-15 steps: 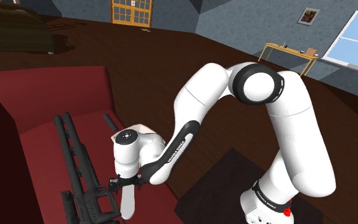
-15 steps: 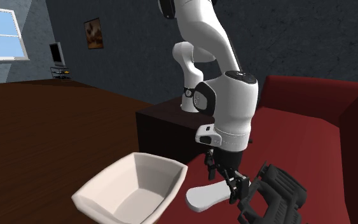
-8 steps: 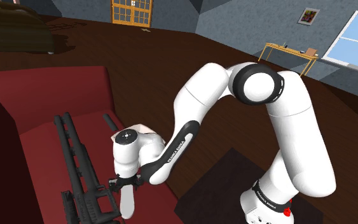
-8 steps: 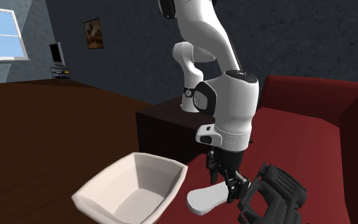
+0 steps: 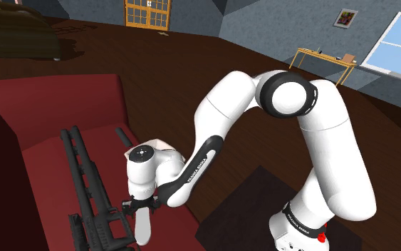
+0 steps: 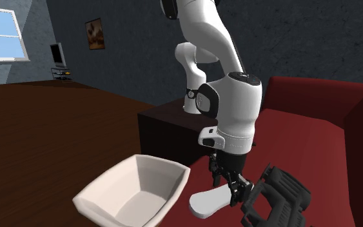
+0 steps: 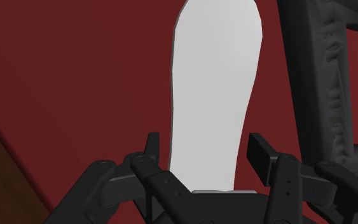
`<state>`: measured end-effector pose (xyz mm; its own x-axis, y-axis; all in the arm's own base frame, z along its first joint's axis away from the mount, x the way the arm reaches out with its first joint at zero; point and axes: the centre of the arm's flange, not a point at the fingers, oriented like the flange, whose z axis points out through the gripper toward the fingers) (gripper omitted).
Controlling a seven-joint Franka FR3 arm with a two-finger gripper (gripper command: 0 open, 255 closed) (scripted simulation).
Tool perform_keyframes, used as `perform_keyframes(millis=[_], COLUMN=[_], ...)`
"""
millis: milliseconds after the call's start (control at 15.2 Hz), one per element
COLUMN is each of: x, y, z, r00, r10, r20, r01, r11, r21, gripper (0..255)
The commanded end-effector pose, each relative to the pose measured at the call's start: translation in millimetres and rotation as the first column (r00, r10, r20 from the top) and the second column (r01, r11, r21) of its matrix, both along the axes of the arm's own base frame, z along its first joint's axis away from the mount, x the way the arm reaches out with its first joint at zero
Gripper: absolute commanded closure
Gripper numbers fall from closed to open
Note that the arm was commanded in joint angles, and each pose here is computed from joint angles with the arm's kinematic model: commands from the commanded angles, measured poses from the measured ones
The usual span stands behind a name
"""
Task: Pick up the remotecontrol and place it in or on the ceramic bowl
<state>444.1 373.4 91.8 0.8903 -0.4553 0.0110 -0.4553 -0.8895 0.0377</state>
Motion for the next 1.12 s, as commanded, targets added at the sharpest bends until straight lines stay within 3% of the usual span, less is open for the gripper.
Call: perform_keyframes(millis=[0,1056], x=[-1.7,-1.7], y=[-0.8,-0.8], z=[-1.8,82.7], r00=[1.000,1.000], r10=[0.002,0.002], r20=[-0.005,-0.005], r01=[-0.002,-0.002], r11=[1.000,1.000], r21=[-0.003,-0.003], gripper=[255,255])
